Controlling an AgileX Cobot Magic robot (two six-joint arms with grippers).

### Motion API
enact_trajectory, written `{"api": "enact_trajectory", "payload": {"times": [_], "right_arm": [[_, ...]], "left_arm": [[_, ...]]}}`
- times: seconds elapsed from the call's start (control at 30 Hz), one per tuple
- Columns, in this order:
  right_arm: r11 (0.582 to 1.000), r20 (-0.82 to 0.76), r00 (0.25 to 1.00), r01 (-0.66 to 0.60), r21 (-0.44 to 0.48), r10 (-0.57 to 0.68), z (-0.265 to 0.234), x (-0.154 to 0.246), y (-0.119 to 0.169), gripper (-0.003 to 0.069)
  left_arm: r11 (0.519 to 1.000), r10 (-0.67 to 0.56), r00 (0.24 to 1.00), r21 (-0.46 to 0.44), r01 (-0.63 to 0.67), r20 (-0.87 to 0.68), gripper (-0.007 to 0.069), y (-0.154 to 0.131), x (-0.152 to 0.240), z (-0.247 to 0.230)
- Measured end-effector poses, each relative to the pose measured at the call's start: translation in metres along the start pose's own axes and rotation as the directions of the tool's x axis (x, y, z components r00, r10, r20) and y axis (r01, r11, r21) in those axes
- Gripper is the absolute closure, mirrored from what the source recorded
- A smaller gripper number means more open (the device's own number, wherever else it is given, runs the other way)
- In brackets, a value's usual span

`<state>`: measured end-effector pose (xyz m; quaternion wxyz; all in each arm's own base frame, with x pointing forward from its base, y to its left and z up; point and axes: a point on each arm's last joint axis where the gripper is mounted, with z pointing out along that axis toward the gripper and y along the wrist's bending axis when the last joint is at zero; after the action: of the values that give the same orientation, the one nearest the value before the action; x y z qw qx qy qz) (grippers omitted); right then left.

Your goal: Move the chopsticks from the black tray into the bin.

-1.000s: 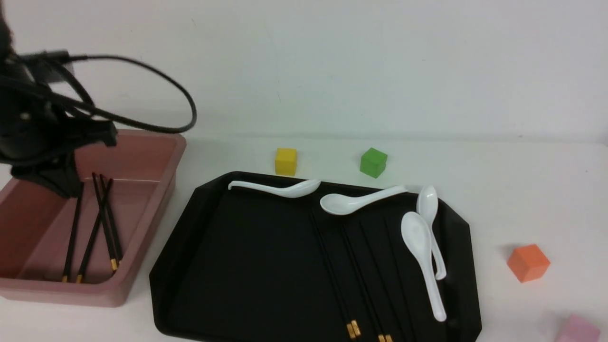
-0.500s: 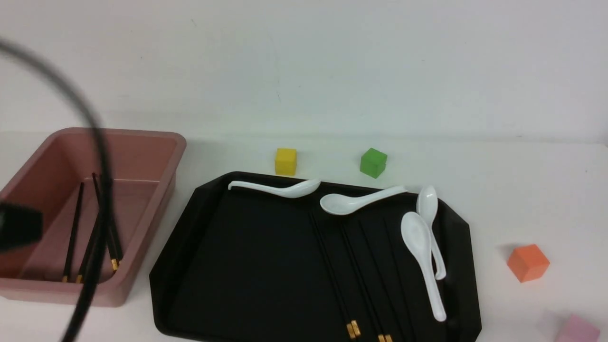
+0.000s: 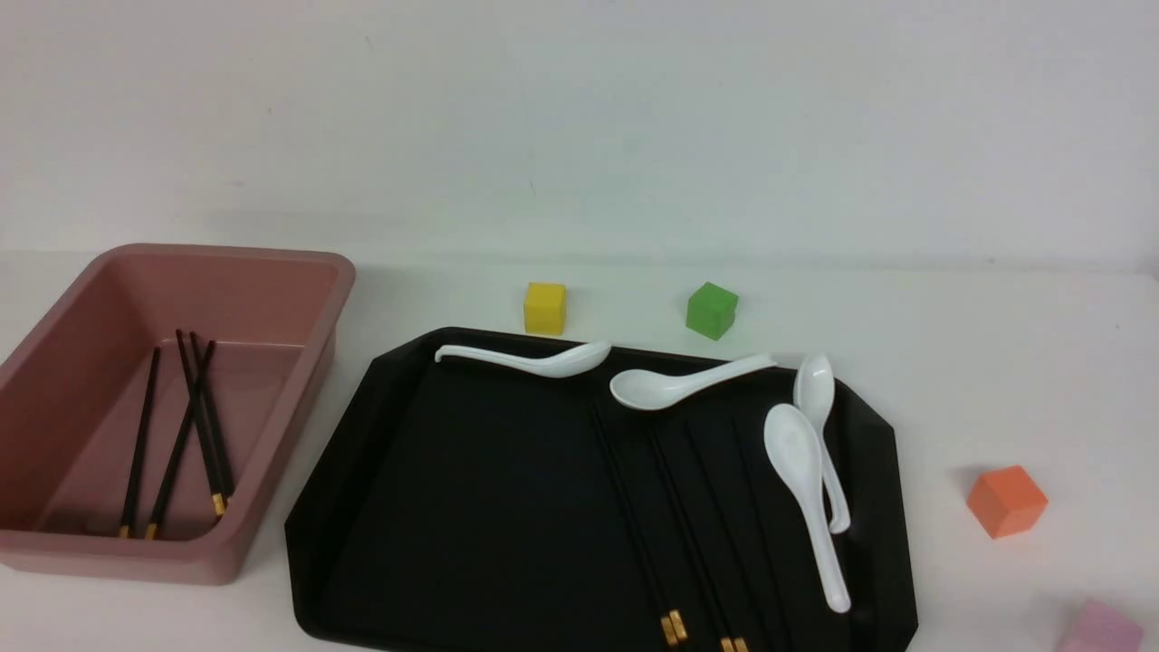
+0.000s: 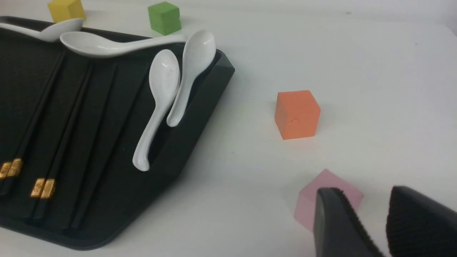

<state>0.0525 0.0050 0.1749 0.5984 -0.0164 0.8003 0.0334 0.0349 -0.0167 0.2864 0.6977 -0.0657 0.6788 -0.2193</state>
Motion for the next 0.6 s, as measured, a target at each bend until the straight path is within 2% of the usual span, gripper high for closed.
{"api": "enact_trajectory", "payload": {"times": [0.6], "right_arm": [[1.000,0.000,1.000,0.000,0.000,0.000,0.0000,0.0000,0.0000,0.0419]], "left_arm": [[1.000,-0.010,1.000,-0.025,0.011,0.021,0.0638,0.0076,0.0085,0.0040]]}}
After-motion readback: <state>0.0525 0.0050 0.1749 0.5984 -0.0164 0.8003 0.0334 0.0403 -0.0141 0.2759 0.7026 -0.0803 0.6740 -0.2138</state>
